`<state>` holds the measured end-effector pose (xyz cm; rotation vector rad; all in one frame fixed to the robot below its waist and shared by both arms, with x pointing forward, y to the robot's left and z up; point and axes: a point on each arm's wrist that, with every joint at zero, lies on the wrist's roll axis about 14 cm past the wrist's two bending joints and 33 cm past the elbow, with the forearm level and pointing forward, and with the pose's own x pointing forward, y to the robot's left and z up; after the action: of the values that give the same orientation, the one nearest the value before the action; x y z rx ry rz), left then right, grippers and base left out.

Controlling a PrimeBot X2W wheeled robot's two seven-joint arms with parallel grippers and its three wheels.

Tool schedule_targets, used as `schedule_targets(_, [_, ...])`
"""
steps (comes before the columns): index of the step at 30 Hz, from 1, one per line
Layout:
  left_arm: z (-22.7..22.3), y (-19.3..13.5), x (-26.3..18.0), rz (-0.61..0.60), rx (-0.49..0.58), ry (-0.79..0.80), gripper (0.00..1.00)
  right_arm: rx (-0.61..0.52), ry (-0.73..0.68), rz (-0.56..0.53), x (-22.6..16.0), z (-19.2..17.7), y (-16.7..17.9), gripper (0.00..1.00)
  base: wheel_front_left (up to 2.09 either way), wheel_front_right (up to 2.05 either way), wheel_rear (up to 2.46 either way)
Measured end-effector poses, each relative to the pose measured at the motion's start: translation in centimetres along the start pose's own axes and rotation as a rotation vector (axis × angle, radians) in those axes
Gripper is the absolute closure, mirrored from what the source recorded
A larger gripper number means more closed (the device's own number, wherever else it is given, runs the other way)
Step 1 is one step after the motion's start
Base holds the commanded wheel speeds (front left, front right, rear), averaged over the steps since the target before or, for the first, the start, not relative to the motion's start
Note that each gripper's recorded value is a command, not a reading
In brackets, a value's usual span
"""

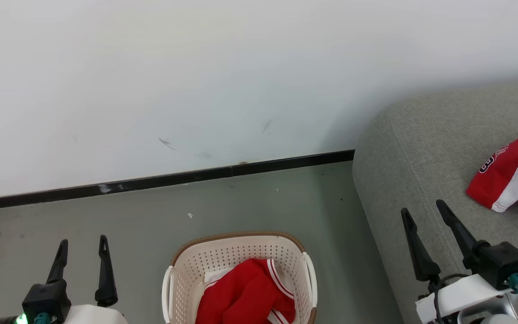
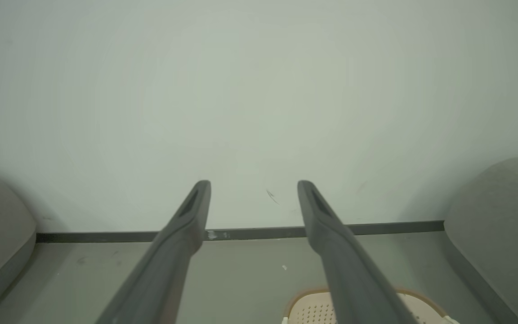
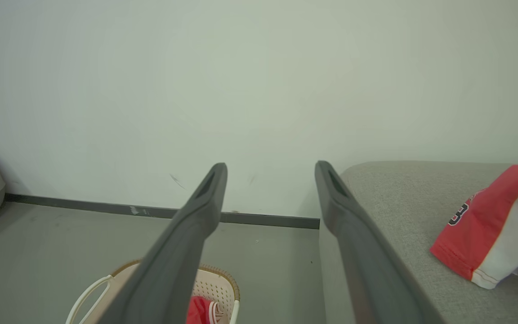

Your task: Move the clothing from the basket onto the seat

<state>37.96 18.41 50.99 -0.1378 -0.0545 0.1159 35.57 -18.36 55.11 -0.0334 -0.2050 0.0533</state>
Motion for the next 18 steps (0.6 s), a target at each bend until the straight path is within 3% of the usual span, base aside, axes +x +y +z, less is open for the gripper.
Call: schedule_targets(18, [0.0,0.3,-2.1,-0.007,-0.039,0.017,0.0,0.015,0.014,0.015,-1.4,0.1,0.7,0.0,0.0,0.0,0.0])
